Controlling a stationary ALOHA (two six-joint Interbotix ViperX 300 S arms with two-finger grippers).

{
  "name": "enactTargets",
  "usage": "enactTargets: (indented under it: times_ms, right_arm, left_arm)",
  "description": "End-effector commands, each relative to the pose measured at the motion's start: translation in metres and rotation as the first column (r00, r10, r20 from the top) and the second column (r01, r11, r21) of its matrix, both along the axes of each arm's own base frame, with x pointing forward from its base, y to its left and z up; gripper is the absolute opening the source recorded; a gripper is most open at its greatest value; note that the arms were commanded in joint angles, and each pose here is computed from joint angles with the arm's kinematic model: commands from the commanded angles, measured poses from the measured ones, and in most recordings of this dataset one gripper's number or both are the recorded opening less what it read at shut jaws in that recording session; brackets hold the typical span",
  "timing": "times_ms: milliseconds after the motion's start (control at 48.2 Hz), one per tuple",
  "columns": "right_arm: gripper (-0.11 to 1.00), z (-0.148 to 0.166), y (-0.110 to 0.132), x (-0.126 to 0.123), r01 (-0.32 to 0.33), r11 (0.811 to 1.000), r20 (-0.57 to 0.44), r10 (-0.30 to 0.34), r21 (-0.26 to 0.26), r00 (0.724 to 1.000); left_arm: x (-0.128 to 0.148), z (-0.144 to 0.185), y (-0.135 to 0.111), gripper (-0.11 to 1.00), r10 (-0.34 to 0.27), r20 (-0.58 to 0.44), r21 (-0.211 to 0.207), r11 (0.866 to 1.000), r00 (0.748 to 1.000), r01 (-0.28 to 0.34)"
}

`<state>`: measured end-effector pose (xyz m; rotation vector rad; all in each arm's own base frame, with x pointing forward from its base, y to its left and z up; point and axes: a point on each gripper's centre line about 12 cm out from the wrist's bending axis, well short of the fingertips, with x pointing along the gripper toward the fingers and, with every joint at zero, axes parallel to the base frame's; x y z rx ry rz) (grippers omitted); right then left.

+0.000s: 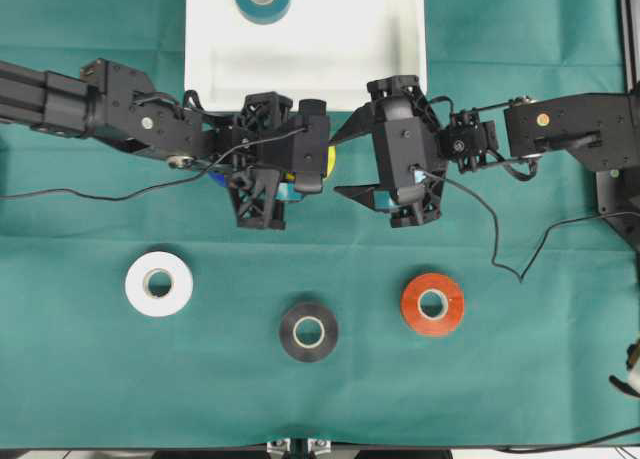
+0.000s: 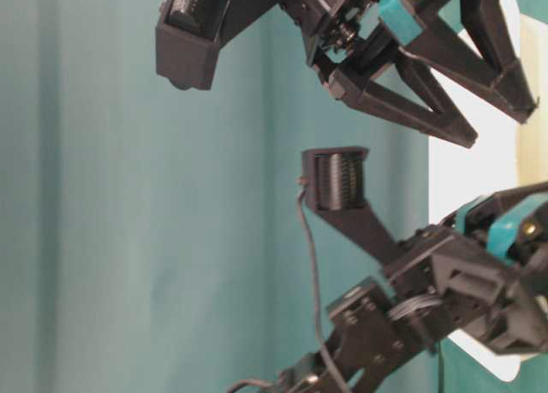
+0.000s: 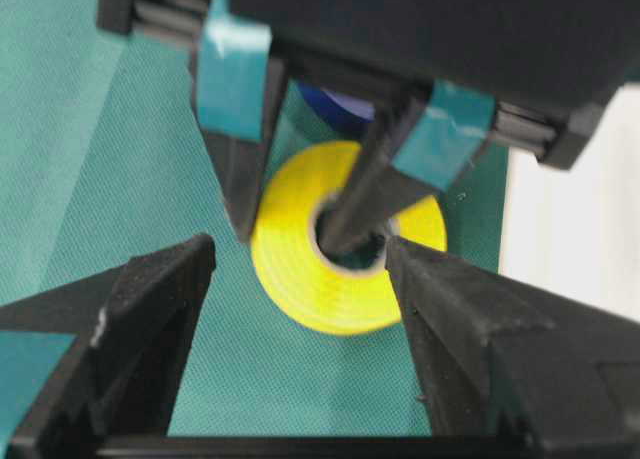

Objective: Put the tape alternately from left to right into the white case.
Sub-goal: 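Move the left gripper over the yellow tape roll and grasp it, then lift the yellow roll with the left gripper and place it in the tray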

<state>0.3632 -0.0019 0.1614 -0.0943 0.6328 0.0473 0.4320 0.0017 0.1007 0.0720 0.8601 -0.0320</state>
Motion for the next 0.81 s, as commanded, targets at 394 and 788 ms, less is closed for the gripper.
enactTargets:
  times_ms: [394,788]
  right_arm:
    - [0.76,0.014,0.003,0.003,-0.008,1.0,0.046,0.008,0.003,0.999]
    - [0.76,0.015,0.003,0.001,-0.007,1.0,0.047,0.007,0.003,0.999]
  left_arm:
    - [-0.012,0.07,0.001,-0.02,-0.005,0.071,0.004,1.0,0.997,0.004]
    - [-0.012,0.07,0.025,-0.02,-0.002,0.066,0.055,0.998,0.998,-0.001]
